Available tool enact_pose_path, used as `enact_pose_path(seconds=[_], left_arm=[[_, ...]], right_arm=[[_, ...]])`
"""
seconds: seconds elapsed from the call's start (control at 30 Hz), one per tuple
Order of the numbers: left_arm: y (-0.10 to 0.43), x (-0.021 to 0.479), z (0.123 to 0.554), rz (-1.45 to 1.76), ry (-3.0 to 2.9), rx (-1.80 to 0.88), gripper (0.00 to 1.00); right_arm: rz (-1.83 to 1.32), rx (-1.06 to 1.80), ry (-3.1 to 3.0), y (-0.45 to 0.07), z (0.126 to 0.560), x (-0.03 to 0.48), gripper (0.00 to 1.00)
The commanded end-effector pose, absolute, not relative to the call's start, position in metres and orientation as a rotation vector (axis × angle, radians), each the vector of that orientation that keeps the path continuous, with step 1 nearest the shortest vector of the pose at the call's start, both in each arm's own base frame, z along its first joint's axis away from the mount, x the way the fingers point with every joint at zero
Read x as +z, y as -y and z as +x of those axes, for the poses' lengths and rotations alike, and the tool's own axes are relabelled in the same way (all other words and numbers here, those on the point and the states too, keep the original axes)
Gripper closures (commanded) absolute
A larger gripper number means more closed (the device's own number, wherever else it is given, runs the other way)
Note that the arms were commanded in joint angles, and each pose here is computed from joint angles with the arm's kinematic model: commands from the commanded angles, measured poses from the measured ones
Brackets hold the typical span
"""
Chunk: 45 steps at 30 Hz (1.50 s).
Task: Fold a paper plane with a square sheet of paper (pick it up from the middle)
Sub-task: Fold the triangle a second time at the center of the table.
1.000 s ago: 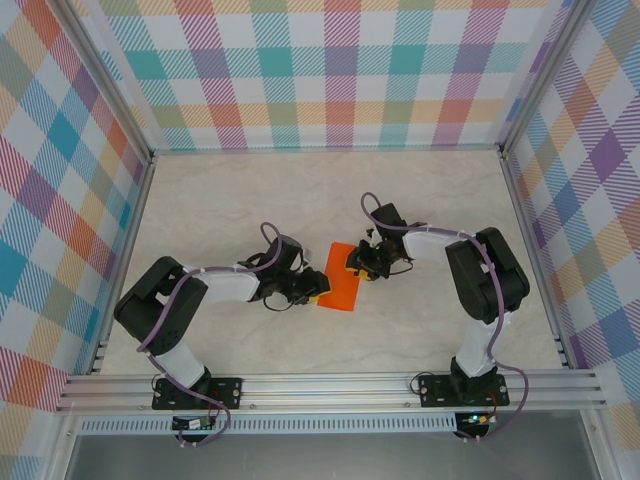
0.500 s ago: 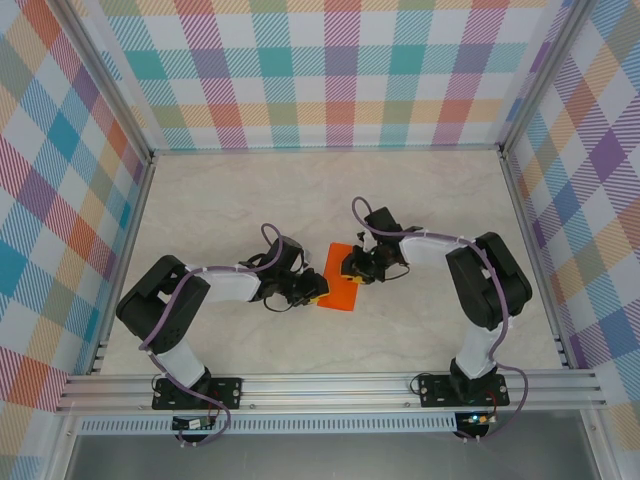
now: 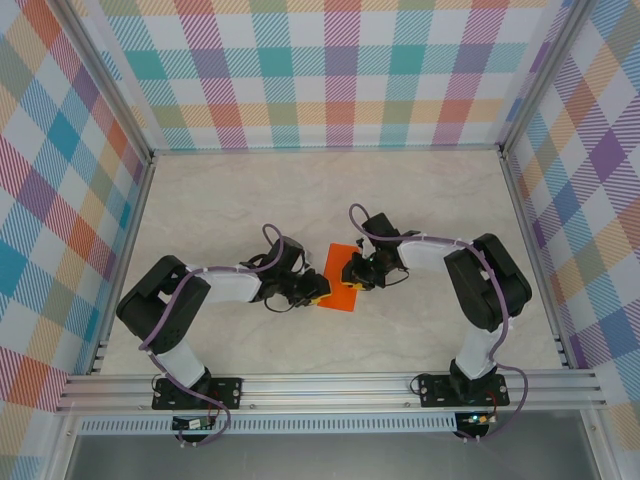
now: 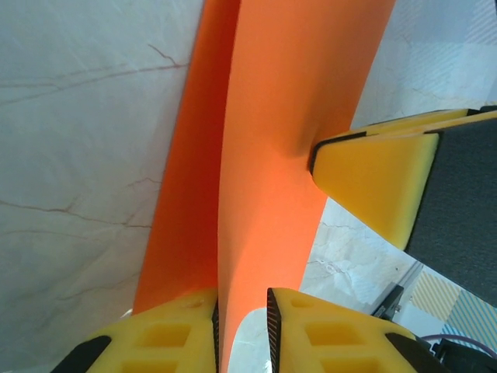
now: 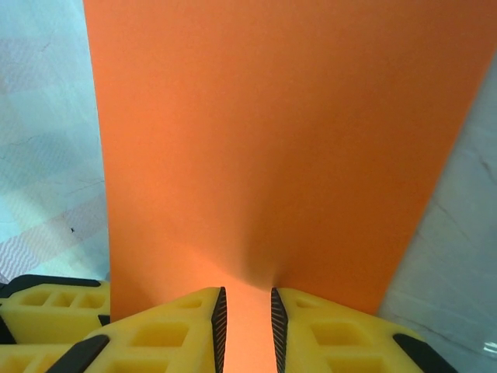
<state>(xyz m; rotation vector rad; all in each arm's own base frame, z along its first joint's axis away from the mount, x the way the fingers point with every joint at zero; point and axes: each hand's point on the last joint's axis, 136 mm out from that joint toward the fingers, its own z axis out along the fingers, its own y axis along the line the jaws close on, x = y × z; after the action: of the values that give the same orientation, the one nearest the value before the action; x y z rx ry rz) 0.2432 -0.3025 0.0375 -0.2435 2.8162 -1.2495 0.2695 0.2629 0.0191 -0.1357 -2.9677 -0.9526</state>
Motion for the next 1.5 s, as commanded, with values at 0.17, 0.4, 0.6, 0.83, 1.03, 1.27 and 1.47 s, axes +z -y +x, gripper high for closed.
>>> enact_pose_path(seconds=[0.17, 0.4, 0.6, 0.83, 1.03, 1.27, 1.47], left_arm=[[0.33, 0.078, 0.252, -0.145, -2.678, -1.428, 0.74], [0.334, 0.081, 0.258, -0.146, -2.644, -1.448, 0.71], [0.338, 0.079, 0.262, -0.157, -2.635, -1.463, 0.68], [0.344, 0.081, 0.269, -0.159, -2.618, -1.483, 0.62], [0.345, 0.081, 0.271, -0.158, -2.609, -1.484, 0.55], [0.345, 0.077, 0.274, -0.171, -2.611, -1.472, 0.52], [0.345, 0.073, 0.275, -0.18, -2.616, -1.461, 0.53]], right_arm=[[-0.147, -0.85, 2.966, -0.252, 0.26, 0.006, 0.78], [-0.134, -0.899, 2.987, -0.258, 0.269, 0.021, 0.85], [-0.138, -0.911, 2.968, -0.259, 0.267, 0.018, 0.9], [-0.14, -0.92, 2.959, -0.26, 0.265, 0.019, 0.9], [-0.138, -0.925, 2.967, -0.259, 0.267, 0.024, 0.87], [-0.153, -0.968, 2.987, -0.256, 0.272, 0.04, 0.83], [-0.222, -1.012, 3.021, -0.241, 0.273, 0.054, 0.75]])
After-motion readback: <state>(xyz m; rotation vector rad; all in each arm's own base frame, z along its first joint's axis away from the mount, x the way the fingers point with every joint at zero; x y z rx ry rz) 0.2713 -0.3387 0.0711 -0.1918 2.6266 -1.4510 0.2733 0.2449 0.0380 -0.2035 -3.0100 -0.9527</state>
